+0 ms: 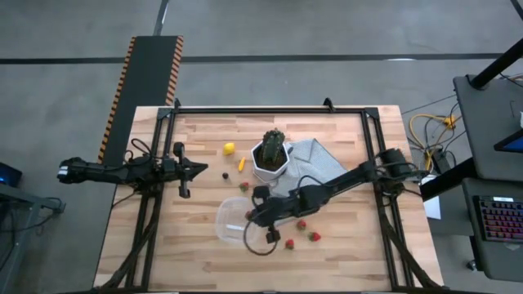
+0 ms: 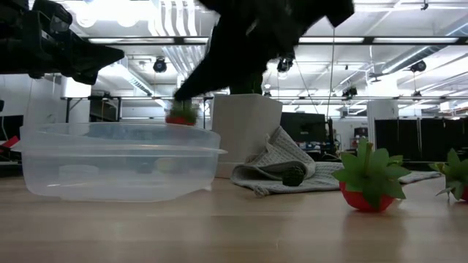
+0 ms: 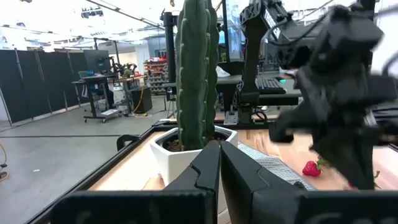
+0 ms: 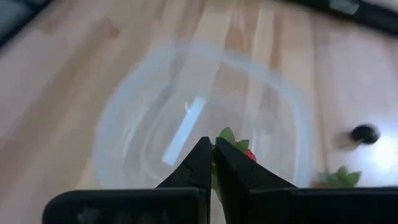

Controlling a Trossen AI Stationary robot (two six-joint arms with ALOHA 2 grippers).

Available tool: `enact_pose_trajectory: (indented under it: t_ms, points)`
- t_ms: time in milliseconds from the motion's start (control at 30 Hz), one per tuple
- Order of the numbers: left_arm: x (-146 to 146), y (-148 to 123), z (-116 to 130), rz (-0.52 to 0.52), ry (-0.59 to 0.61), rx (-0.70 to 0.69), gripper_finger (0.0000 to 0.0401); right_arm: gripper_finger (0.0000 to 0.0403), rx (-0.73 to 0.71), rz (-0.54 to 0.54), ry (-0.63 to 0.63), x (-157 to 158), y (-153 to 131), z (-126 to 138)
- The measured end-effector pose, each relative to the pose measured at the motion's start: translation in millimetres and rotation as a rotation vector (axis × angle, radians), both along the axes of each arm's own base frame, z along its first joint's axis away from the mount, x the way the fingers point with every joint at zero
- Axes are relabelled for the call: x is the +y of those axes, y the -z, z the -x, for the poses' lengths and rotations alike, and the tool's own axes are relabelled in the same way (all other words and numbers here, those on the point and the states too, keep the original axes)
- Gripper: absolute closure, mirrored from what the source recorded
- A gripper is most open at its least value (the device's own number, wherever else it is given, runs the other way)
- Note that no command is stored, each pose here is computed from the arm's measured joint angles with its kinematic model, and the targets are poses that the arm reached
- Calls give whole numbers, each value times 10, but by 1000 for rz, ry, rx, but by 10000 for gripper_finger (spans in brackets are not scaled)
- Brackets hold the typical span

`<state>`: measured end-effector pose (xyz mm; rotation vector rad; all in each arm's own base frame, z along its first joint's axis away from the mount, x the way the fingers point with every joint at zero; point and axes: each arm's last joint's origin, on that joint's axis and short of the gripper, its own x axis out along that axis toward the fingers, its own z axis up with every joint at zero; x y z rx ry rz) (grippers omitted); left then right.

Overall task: Pick and placing Produce into tupperware
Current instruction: Put the strawberry into the transparent plastic container, then put the blackberry into the transparent plastic container

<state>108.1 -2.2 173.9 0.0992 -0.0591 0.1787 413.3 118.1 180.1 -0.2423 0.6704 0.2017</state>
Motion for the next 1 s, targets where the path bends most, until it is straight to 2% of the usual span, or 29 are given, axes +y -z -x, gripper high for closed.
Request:
enact_pose_trajectory:
  t_ms: [233,700,1000]
  points:
    - [0,0,0,0,0,0,401,395,83,24,7,6,106,-147]
    - [0,5,-3,0,0,5,401,394,120,-2,54,-81,112,-113]
    - [-1,9,-6,0,0,10,401,353,119,-2,44,-79,111,-114]
